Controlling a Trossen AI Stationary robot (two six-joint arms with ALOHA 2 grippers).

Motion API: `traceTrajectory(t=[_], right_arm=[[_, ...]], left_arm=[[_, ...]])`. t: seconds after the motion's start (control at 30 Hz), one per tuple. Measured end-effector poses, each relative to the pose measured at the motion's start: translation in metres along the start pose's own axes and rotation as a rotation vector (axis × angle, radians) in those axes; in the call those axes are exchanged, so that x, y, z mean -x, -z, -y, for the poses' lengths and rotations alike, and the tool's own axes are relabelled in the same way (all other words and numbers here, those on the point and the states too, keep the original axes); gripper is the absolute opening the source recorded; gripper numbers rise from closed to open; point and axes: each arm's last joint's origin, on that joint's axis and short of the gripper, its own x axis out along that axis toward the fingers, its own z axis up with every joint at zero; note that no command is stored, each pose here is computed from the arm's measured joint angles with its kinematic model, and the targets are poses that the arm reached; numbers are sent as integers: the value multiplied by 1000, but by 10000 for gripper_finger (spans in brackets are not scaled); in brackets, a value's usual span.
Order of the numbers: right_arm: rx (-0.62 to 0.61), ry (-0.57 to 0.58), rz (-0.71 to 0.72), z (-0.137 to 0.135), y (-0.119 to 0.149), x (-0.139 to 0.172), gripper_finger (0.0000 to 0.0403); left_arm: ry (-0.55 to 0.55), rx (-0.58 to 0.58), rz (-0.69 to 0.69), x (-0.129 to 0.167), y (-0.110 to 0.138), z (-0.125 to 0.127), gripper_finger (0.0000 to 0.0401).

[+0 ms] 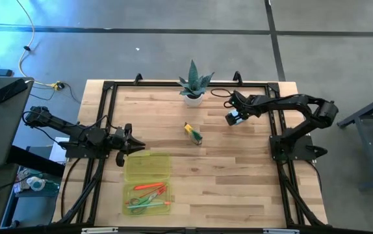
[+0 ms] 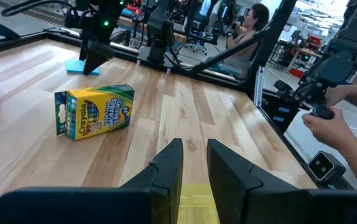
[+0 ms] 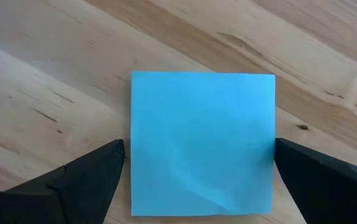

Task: Pack school essentials
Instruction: Put the blue sticky notes pad into the yellow supply box

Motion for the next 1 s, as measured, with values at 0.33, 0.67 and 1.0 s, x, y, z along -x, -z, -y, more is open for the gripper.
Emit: traceTrajectory(t=[0.33, 0.67, 1.0], right_arm=[[-17, 2, -10, 0, 1, -1, 399], [-40, 0, -30, 0, 2, -1, 362], [-39, 0, -32, 0, 2, -1, 316]], left_arm=[[0, 0, 0, 0, 0, 0, 62], [0, 0, 0, 0, 0, 0, 62], [0, 0, 0, 0, 0, 0, 62]])
